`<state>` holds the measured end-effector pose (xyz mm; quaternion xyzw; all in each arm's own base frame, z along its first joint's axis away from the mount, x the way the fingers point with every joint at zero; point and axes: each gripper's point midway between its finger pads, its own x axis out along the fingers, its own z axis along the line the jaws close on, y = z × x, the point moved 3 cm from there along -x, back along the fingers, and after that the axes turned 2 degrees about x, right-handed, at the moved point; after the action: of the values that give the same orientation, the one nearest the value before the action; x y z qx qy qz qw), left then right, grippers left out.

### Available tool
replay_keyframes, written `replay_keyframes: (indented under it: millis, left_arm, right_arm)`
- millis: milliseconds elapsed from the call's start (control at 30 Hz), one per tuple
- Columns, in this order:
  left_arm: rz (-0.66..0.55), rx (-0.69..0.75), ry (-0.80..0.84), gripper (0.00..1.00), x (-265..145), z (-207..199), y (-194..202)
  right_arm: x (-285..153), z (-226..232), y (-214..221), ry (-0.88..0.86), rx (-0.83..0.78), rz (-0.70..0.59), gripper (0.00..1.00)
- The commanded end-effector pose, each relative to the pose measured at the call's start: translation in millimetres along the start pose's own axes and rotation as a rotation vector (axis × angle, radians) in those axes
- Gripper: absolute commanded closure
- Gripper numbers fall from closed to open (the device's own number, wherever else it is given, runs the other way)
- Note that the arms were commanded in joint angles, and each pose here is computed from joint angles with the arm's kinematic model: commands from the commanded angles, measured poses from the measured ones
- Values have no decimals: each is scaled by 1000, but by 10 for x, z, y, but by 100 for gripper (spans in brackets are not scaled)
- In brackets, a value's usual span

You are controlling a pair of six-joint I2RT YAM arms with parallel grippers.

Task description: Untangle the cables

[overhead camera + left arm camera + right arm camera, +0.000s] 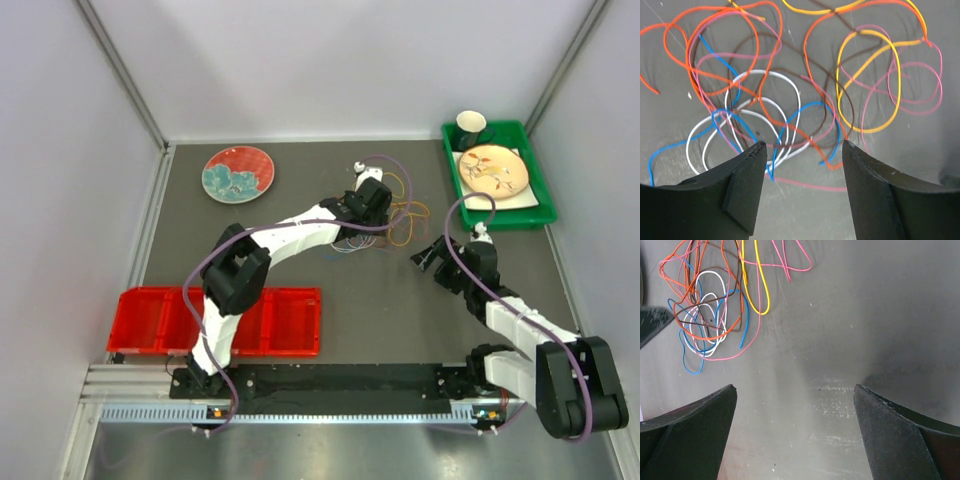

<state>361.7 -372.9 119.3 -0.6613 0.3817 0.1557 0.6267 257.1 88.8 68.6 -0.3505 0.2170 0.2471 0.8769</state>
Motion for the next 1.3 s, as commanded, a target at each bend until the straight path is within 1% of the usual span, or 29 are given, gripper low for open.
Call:
replay_keyframes:
  millis: [0, 233, 433, 533, 567, 633, 667, 700, 767, 800, 933, 1033, 1100, 1167, 1200, 1233, 1267]
  left_arm:
    - [-36, 13, -46, 34, 72, -10, -207]
    - [-36, 12, -73, 37, 167, -1, -218]
    - [-12, -4, -87, 40, 253, 13, -123]
    - [-5, -8, -88, 48, 288, 3, -93]
    - [-5, -8, -95, 55, 299, 18, -91]
    - [-10, -7, -97, 62, 299, 16, -98]
    - [-17, -5, -100, 66, 301, 19, -125]
    - [-19, 0, -102, 76, 300, 22, -133]
    - [-23, 14, -114, 89, 296, 21, -184]
    - [-26, 21, -125, 99, 284, 27, -204]
    - [-59, 24, -128, 100, 200, -3, -374]
    - [-104, 24, -116, 100, 33, -42, -588]
    - [-138, 31, -105, 100, -147, -57, -771]
    - [-202, 26, -82, 100, -384, -115, -1058]
    - [-217, 48, -78, 100, -482, -117, -1145]
    - [-273, 39, -63, 100, -676, -154, -1368]
    - [-297, 41, -61, 100, -783, -157, -1469]
  right_arm:
    - [1, 235, -218, -79, -17, -63, 1]
    - [-1, 237, -215, -80, -21, -59, 1]
    - [2, 222, -207, -77, -13, -62, 1]
    - [1, 233, -215, -79, -17, -63, 1]
    - [1, 233, -214, -80, -20, -62, 1]
    - [0, 234, -212, -81, -20, -60, 1]
    - [1, 232, -220, -80, -21, -64, 1]
    - [1, 237, -216, -81, -17, -63, 1]
    - [5, 230, -212, -79, -18, -60, 1]
    - [6, 230, -212, -78, -18, -59, 1]
    - [10, 228, -216, -74, -19, -55, 1]
    - [13, 224, -215, -72, -19, -55, 1]
    - [14, 223, -216, -72, -16, -57, 1]
    - [16, 217, -215, -68, -12, -57, 1]
    - [16, 219, -212, -69, -13, -56, 1]
    - [16, 219, -212, -69, -13, -56, 1]
    - [14, 224, -212, -71, -13, -56, 1]
